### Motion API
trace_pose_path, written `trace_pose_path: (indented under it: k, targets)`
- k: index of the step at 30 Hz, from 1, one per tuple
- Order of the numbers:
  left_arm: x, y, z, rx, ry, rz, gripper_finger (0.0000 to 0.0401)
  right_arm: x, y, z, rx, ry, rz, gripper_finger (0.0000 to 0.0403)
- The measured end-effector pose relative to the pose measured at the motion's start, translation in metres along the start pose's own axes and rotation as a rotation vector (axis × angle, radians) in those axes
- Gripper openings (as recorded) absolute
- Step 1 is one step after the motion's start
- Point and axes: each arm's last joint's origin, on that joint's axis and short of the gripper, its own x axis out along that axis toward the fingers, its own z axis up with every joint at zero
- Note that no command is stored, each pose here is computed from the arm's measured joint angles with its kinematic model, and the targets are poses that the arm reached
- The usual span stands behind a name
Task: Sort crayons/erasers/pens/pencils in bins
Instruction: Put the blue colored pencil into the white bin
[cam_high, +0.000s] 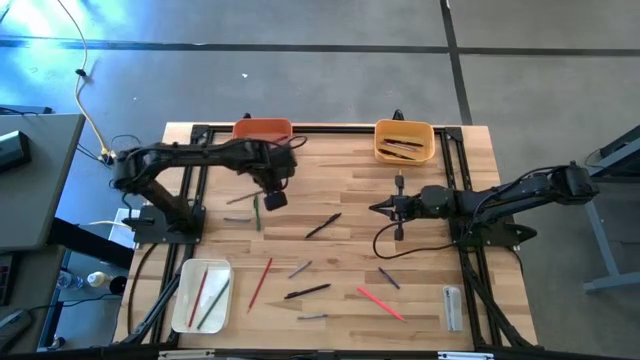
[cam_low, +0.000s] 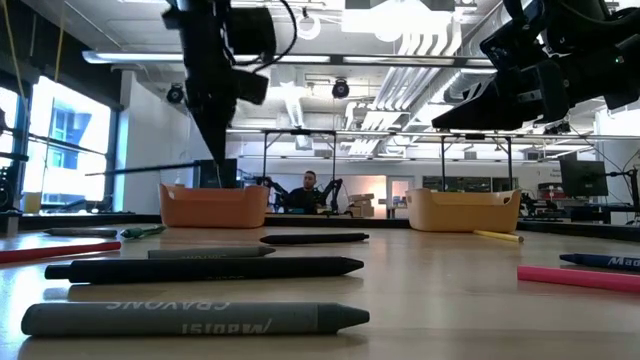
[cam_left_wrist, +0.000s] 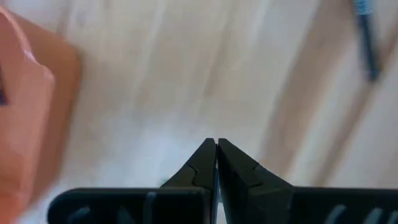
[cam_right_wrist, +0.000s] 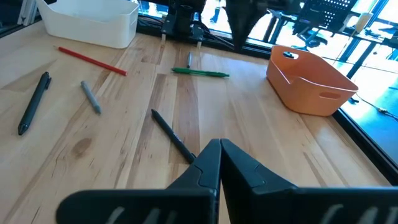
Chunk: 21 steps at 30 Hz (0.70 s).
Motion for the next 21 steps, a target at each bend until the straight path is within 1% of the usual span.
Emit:
trace_pose_path:
  k: [4, 8, 10, 15, 17, 21]
  targets:
    - [-0.022, -0.018, -0.011, -0.061, -0.023, -0.051, 0.0, 0.0, 0.0, 0.0, 0.0, 0.001, 0.0, 0.0]
    - [-0.038, -0.043, -0.025, -0.122, -0.019, -0.088, 0.0, 0.0, 0.0, -0.001, 0.0, 0.005, 0.001, 0.0]
    - [-0.044, -0.055, -0.034, -0.149, 0.004, -0.098, 0.0, 0.0, 0.0, 0.0, -0.001, 0.005, 0.001, 0.0]
    - [-0.05, -0.096, -0.055, -0.19, 0.064, -0.114, 0.0, 0.0, 0.0, 0.0, 0.01, 0.002, 0.0, 0.0]
    - [-0.053, -0.113, -0.063, -0.211, 0.064, -0.133, 0.0, 0.0, 0.0, 0.0, 0.01, 0.005, 0.001, 0.0]
    - [-0.058, -0.14, -0.079, -0.292, 0.071, -0.16, 0.0, 0.0, 0.0, -0.001, 0.01, 0.009, 0.002, 0.0]
